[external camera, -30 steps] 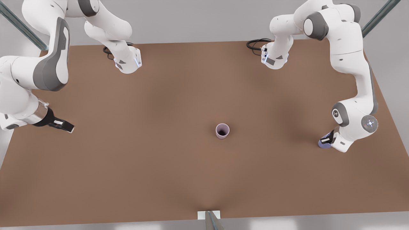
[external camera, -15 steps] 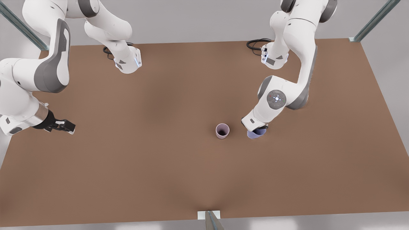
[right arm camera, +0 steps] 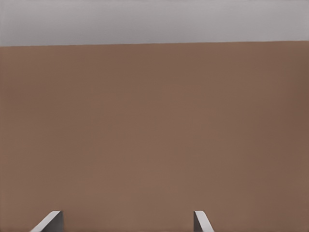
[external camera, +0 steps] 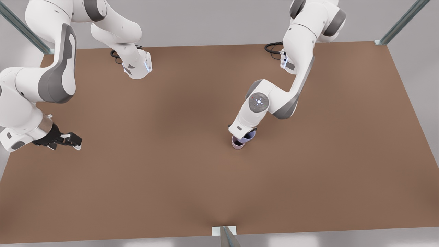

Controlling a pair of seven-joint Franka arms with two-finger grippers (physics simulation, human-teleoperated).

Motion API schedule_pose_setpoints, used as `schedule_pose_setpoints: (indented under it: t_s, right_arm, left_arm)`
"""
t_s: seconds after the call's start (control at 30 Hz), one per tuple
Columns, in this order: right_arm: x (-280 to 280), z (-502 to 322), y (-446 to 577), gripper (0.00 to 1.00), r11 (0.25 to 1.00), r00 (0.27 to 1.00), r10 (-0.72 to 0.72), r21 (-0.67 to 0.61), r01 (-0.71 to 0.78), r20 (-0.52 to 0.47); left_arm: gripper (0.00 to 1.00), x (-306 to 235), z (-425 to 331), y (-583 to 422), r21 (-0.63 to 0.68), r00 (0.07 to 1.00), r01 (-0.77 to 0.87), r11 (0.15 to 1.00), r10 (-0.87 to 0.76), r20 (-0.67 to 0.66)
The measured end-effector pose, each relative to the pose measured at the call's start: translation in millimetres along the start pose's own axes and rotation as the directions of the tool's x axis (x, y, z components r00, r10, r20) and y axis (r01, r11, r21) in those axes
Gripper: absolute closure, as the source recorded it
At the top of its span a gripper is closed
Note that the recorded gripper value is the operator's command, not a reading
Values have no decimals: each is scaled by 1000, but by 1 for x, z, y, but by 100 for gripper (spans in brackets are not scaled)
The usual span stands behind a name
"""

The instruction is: Stack the cups, with the pink cup at the bottom and the purple cup at the top

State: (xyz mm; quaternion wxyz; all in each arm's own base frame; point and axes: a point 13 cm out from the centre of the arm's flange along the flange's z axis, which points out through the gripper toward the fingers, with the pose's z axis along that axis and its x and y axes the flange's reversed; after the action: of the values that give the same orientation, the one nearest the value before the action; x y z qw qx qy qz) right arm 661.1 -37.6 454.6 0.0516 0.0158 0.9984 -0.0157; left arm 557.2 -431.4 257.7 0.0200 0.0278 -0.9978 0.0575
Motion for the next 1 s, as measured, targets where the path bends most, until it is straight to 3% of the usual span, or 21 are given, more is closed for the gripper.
schedule_pose_setpoints:
  t_s: [0.43,1.0]
  right_arm:
    - [-2,-5,-1,0,1000,999,-29,2,29,14]
    - [-4,-9,-4,0,999,999,-43,4,42,24]
  left_arm:
    - [79,-1,22,-5,-8,979,205,979,-205,-11]
    - [79,-1,43,-9,-11,946,323,946,-323,-11]
